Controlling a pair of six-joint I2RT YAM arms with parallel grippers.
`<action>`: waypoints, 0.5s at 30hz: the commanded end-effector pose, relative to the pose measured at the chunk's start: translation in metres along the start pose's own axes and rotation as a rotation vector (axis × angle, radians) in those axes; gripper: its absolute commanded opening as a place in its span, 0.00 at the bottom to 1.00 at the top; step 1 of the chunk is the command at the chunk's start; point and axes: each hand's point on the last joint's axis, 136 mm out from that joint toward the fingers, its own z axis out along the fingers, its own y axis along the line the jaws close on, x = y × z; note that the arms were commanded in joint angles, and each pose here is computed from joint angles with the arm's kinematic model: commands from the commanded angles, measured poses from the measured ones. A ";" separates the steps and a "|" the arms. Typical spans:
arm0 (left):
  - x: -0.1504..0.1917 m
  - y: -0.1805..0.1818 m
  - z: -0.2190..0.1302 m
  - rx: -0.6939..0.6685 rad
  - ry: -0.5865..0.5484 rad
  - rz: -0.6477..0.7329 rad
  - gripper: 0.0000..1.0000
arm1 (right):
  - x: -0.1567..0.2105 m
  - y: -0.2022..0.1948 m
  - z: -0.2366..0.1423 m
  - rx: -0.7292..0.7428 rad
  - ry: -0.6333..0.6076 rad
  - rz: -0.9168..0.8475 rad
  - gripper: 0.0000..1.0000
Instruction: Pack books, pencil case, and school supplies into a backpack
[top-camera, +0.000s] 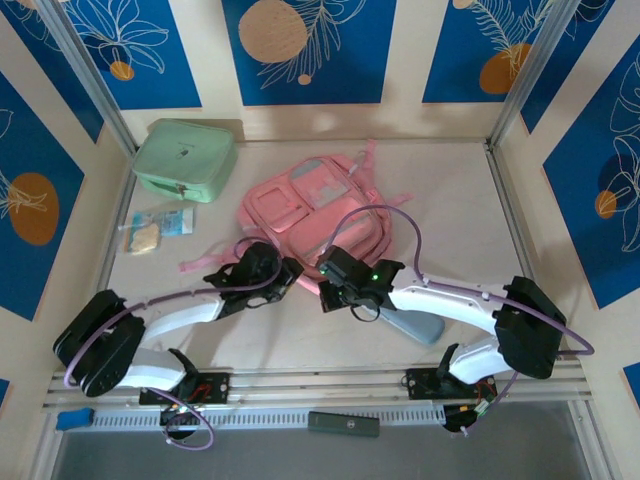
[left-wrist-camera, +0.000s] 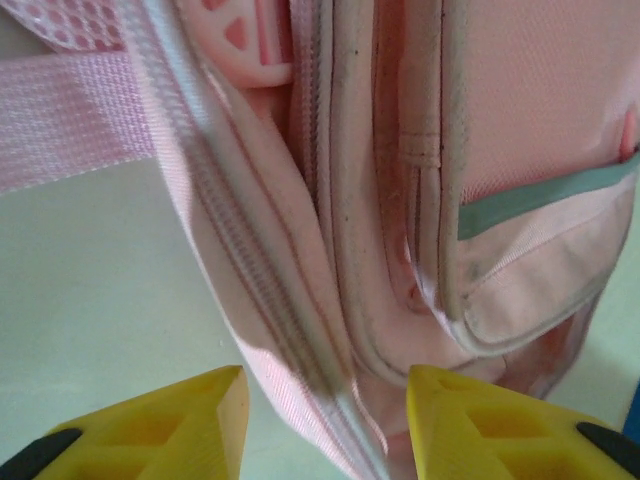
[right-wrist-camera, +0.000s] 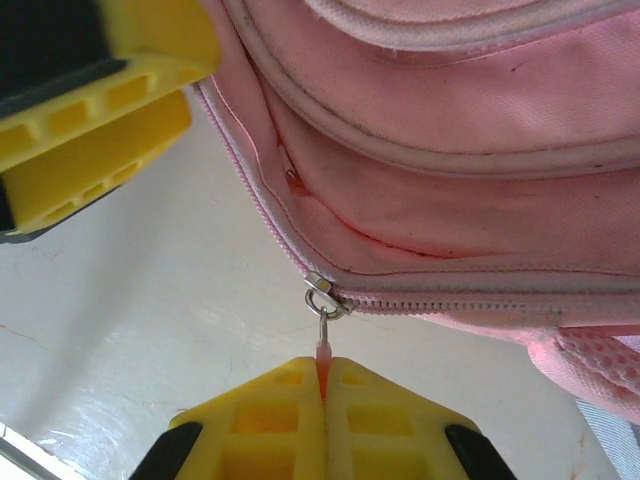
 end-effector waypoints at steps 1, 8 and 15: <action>-0.006 -0.017 0.008 0.023 -0.057 -0.033 0.41 | 0.003 0.010 -0.003 -0.013 0.028 -0.011 0.00; -0.013 -0.014 0.013 0.000 -0.099 -0.009 0.12 | 0.003 0.008 -0.002 0.002 0.040 -0.009 0.00; -0.047 0.008 -0.010 -0.111 -0.164 0.077 0.00 | 0.008 0.000 -0.005 0.045 0.070 -0.047 0.00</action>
